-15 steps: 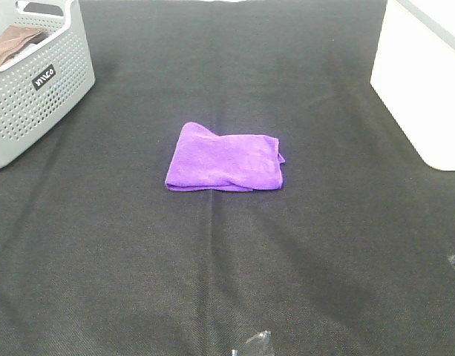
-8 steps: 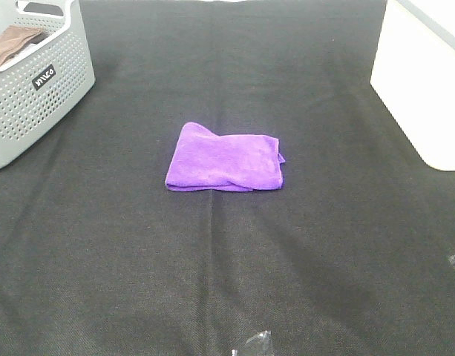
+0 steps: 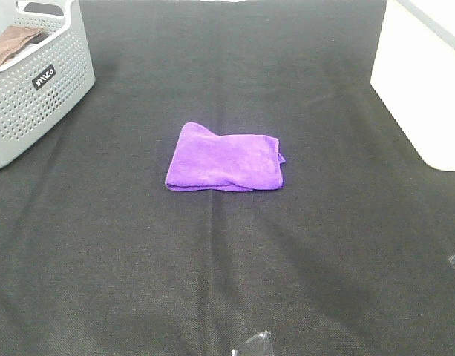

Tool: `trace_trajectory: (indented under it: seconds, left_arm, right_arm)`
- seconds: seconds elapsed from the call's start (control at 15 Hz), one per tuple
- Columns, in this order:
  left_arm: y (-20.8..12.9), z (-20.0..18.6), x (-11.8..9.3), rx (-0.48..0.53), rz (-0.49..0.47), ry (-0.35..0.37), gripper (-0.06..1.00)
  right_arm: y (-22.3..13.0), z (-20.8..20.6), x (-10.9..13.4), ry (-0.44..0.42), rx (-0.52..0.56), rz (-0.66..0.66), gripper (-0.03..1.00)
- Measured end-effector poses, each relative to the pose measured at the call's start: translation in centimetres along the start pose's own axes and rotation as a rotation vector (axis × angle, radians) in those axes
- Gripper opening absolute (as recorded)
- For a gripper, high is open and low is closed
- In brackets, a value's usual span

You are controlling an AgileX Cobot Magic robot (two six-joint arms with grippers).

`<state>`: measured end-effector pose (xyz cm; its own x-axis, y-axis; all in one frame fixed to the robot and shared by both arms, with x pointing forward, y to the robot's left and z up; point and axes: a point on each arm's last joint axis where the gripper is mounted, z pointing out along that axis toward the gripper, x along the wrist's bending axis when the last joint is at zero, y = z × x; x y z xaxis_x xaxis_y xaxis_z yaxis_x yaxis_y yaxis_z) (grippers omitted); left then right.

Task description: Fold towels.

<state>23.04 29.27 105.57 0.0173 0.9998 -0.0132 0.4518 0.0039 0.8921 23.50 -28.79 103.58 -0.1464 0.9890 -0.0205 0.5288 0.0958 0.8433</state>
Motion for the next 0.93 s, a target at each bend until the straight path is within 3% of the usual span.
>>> trace_trajectory:
  seconds: [0.93]
  left_arm:
    - [0.01,0.0,0.0,-0.001,0.0,0.0,0.99]
  right_arm:
    - [-0.03,-0.05,0.0,0.037,-0.001,-0.027,0.96]
